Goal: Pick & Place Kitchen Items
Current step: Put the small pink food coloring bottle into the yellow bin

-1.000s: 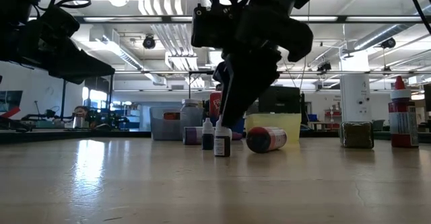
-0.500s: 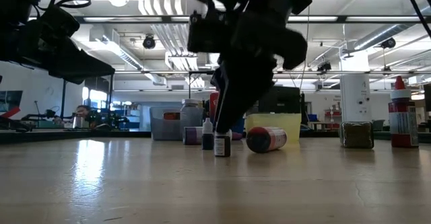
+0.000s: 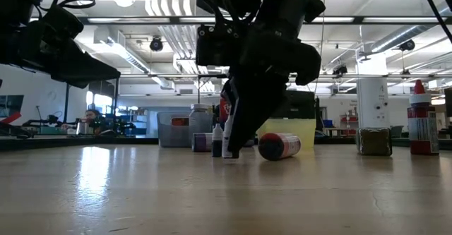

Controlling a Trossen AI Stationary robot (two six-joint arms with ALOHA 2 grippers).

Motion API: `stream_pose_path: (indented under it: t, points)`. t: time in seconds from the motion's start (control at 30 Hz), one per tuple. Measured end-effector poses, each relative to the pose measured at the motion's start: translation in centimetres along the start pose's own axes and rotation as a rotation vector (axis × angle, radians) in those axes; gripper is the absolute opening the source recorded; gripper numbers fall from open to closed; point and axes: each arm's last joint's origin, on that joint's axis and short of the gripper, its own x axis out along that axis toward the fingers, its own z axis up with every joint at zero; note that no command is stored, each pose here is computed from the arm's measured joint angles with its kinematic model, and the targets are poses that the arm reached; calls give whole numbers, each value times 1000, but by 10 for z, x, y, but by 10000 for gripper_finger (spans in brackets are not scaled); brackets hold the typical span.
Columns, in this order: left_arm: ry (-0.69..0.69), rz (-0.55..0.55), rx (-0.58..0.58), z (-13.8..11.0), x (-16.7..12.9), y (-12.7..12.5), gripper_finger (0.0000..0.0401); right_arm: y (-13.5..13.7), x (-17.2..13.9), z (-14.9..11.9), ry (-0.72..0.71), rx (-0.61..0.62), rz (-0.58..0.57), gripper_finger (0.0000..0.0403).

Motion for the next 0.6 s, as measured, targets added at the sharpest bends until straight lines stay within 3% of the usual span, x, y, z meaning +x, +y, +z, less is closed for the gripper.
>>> stream_pose_path:
  t: [0.33, 0.6]
  points:
    - [0, 0, 0, 0, 0, 0, 108, 0, 0, 0, 1, 2, 0, 156]
    - [0, 0, 0, 0, 0, 0, 108, 1, 0, 0, 2, 0, 8, 153]
